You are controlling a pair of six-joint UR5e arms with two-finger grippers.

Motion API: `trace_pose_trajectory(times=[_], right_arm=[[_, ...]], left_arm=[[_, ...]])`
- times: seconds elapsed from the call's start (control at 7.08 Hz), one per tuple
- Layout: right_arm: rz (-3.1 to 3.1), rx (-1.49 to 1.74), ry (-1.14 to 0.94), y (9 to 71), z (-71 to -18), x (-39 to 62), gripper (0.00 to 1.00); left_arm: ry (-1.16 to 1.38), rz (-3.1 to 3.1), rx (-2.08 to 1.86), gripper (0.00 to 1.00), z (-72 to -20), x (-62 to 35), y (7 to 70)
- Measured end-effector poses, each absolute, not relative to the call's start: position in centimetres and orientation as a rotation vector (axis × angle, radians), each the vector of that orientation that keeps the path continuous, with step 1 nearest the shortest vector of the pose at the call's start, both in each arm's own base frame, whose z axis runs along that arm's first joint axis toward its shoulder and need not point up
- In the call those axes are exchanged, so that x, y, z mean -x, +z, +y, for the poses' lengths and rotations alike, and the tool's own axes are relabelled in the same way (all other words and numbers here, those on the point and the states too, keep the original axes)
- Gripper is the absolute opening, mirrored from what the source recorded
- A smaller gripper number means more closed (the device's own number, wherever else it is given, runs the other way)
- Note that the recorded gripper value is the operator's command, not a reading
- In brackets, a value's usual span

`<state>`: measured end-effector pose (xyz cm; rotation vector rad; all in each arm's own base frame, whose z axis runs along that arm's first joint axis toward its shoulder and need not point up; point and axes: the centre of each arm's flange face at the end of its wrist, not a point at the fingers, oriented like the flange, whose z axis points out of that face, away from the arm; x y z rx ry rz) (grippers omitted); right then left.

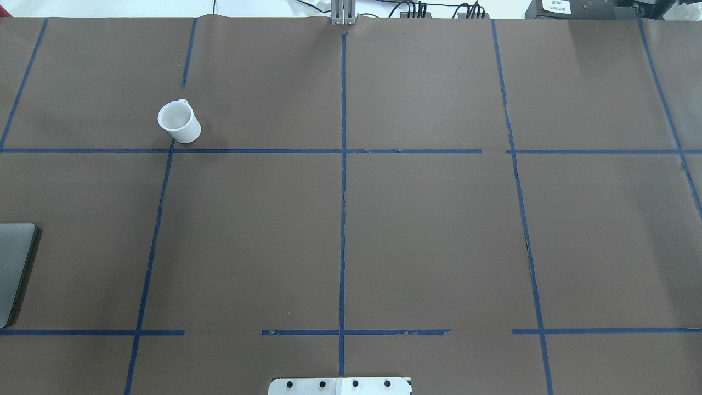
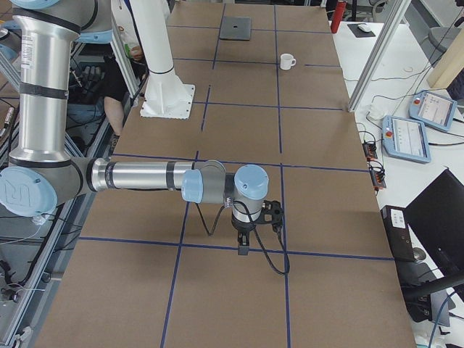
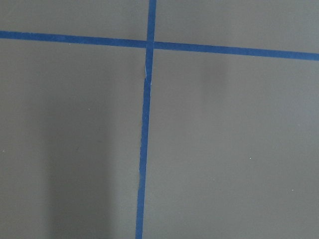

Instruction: Place cup on laptop

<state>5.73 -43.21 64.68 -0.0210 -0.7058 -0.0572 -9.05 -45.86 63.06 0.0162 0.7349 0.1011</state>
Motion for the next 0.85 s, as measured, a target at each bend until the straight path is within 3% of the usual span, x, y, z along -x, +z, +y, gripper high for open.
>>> trace_pose_trajectory(times=[0.85], right_arm=[[-0.706,0.021,-0.057,64.7,-43.2,-5.7,1.00]], left_arm=[[0.106,0.799,-0.057,1.00,-45.8,8.4,61.1]])
